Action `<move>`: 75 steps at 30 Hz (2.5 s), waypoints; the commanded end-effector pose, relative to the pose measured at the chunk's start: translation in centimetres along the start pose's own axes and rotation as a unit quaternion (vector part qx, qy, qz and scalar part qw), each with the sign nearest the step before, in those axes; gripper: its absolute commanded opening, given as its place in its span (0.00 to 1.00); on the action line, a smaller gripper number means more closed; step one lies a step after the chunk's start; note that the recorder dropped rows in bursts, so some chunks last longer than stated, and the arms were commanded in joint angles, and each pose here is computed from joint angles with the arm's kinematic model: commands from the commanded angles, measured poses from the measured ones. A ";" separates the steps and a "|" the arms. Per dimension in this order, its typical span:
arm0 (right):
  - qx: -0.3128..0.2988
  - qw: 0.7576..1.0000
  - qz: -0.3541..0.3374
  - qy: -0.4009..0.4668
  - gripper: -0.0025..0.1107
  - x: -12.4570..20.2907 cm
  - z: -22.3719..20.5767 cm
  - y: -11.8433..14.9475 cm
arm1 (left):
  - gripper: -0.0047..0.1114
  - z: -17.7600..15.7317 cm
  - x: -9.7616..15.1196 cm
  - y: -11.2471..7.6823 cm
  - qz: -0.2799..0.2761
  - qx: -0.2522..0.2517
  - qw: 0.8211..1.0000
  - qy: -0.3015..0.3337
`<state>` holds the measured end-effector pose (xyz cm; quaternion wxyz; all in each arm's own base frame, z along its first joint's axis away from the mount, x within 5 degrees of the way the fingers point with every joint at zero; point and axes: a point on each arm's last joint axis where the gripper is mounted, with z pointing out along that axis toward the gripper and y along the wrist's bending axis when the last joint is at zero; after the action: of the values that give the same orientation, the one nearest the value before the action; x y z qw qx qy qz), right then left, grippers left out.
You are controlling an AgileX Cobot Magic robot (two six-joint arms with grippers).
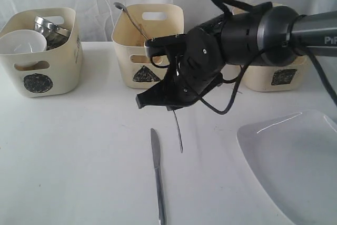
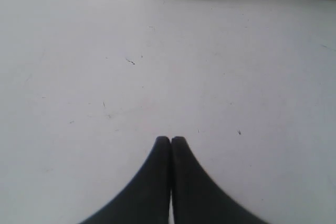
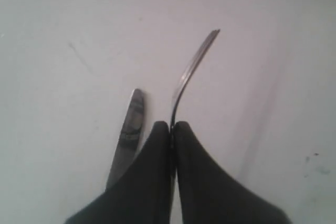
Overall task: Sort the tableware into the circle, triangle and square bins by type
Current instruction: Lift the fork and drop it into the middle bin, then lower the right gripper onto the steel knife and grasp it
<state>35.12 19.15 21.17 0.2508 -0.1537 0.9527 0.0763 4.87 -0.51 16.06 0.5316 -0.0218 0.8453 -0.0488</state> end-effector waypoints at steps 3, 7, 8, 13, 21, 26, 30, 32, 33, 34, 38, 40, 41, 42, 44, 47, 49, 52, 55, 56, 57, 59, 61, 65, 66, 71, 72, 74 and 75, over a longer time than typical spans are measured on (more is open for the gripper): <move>-0.098 0.995 -0.004 -0.035 0.02 -1.5 -4.4 0.5 | 0.04 0.0 0.4 0.0 -0.003 0.003 1.000 0.016; -0.154 0.980 0.066 -0.112 0.02 -4.8 -7.1 -2.5 | 0.04 0.0 0.4 0.0 -0.003 0.003 1.000 0.016; -0.168 0.974 0.080 -0.130 0.02 -5.5 -7.5 -3.3 | 0.04 0.0 0.4 0.0 -0.003 0.003 1.000 0.016; -0.243 0.933 0.153 -0.218 0.02 -8.5 -8.7 -6.8 | 0.04 0.0 0.4 0.0 -0.003 0.003 1.000 0.016; -0.325 0.865 0.174 -0.340 0.02 -12.2 -5.9 -8.2 | 0.04 0.0 0.4 0.0 -0.003 0.003 1.000 0.016; -0.271 0.887 0.130 -0.352 0.02 -12.6 -2.0 -9.3 | 0.04 0.0 0.4 0.0 -0.003 0.003 1.000 0.016; -0.231 0.897 0.096 -0.365 0.02 -13.1 -0.4 -10.0 | 0.04 0.0 0.4 0.0 -0.003 0.003 1.000 0.016; -0.212 0.900 0.083 -0.372 0.02 -13.4 0.0 -10.3 | 0.04 0.0 0.4 0.0 -0.003 0.003 1.000 0.016; -0.207 0.900 0.079 -0.374 0.02 -13.5 0.3 -10.4 | 0.04 0.0 0.4 0.0 -0.003 0.003 1.000 0.016; -0.203 0.900 0.077 -0.377 0.02 -13.7 0.4 -10.5 | 0.04 0.0 0.4 0.0 -0.003 0.003 1.000 0.016; -0.190 0.900 0.070 -0.386 0.02 -14.5 1.4 -10.9 | 0.04 0.0 0.4 0.0 -0.003 0.003 1.000 0.016; -0.186 0.899 0.070 -0.390 0.02 -14.8 1.8 -11.0 | 0.04 0.0 0.4 0.0 -0.003 0.003 1.000 0.016; -0.183 0.899 0.071 -0.391 0.02 -14.9 2.1 -11.1 | 0.04 0.0 0.4 0.0 -0.003 0.003 1.000 0.016; -0.182 0.900 0.072 -0.390 0.02 -15.0 2.5 -11.2 | 0.04 0.0 0.4 0.0 -0.003 0.003 1.000 0.016; -0.172 0.902 0.078 -0.388 0.02 -15.0 3.3 -11.5 | 0.04 0.0 0.4 0.0 -0.003 0.003 1.000 0.016; -0.159 0.908 0.088 -0.378 0.11 -14.6 4.5 -11.9 | 0.04 0.0 0.4 0.0 -0.003 0.003 1.000 0.016; -0.159 0.910 0.091 -0.373 0.22 -14.4 5.1 -12.0 | 0.04 0.0 0.4 0.0 -0.003 0.003 1.000 0.016; -0.157 0.911 0.092 -0.371 0.35 -14.3 5.4 -12.0 | 0.04 0.0 0.4 0.0 -0.003 0.003 1.000 0.016; -0.161 0.909 0.093 -0.372 0.37 -14.4 5.2 -11.9 | 0.04 0.0 0.4 0.0 -0.003 0.003 1.000 0.016; -0.166 0.908 0.100 -0.372 0.37 -14.5 5.0 -11.9 | 0.04 0.0 0.4 0.0 -0.003 0.003 1.000 0.016; -0.173 0.905 0.111 -0.373 0.37 -14.6 4.6 -11.8 | 0.04 0.0 0.4 0.0 -0.003 0.003 1.000 0.016; -0.188 0.901 0.131 -0.369 0.34 -14.8 3.6 -11.8 | 0.04 0.0 0.4 0.0 -0.003 0.003 1.000 0.016; -0.193 0.908 0.124 -0.352 0.27 -14.8 2.6 -11.6 | 0.04 0.0 0.4 0.0 -0.003 0.003 1.000 0.016; -0.162 0.943 0.059 -0.285 0.02 -14.2 0.0 -11.2 | 0.04 0.0 0.4 0.0 -0.003 0.003 1.000 0.016; -0.150 0.955 0.039 -0.254 0.02 -13.8 -0.6 -11.0 | 0.04 0.0 0.4 0.0 -0.003 0.003 1.000 0.016; -0.064 0.996 -0.038 -0.049 0.02 -10.3 -1.9 -9.6 | 0.04 0.0 0.4 0.0 -0.003 0.003 1.000 0.016; -0.038 0.998 -0.041 0.002 0.02 -9.3 -1.9 -9.1 | 0.04 0.0 0.4 0.0 -0.003 0.003 1.000 0.016; 0.013 0.995 -0.034 0.093 0.02 -7.0 -1.6 -7.7 | 0.04 0.0 0.4 0.0 -0.003 0.003 1.000 0.016; 0.032 0.990 -0.025 0.134 0.02 -5.7 -1.4 -6.7 | 0.04 0.0 0.4 0.0 -0.003 0.003 1.000 0.016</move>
<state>44.35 13.36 26.32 0.2308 -0.2076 0.9455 0.0987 4.87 -0.51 16.06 0.5316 -0.0218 0.8453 -0.0488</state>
